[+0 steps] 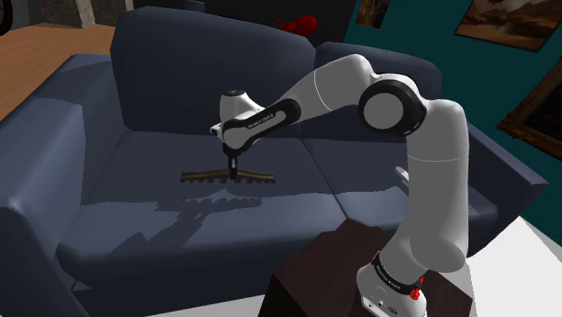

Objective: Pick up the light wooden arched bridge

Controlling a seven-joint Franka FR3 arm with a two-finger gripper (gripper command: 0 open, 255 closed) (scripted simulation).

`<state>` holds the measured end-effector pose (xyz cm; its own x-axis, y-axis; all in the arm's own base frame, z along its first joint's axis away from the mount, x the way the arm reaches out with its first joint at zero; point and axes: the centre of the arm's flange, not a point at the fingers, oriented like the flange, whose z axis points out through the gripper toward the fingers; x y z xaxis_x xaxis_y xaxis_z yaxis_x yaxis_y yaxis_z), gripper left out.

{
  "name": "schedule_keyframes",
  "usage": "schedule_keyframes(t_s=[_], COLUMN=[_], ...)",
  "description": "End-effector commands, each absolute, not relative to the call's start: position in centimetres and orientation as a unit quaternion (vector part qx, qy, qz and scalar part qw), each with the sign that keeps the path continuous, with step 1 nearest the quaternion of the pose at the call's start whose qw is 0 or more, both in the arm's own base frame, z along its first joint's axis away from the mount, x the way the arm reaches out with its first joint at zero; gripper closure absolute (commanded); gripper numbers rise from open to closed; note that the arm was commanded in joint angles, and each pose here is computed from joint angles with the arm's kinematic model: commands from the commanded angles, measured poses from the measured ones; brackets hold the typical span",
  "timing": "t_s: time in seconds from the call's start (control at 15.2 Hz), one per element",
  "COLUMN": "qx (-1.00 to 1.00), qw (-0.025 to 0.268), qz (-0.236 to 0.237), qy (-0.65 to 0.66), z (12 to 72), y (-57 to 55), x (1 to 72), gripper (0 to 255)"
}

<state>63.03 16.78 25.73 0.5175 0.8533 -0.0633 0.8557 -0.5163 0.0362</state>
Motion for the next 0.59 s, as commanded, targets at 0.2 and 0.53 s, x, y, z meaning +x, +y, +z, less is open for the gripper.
schedule_keyframes(t_s=[0.2,0.53], qx=[0.87,0.87], qw=[0.031,0.031], qz=[-0.019,-0.019], qy=[0.491,0.491], z=[28.5,30.2], y=[16.7,16.7], x=[63.0,63.0], gripper=[255,255])
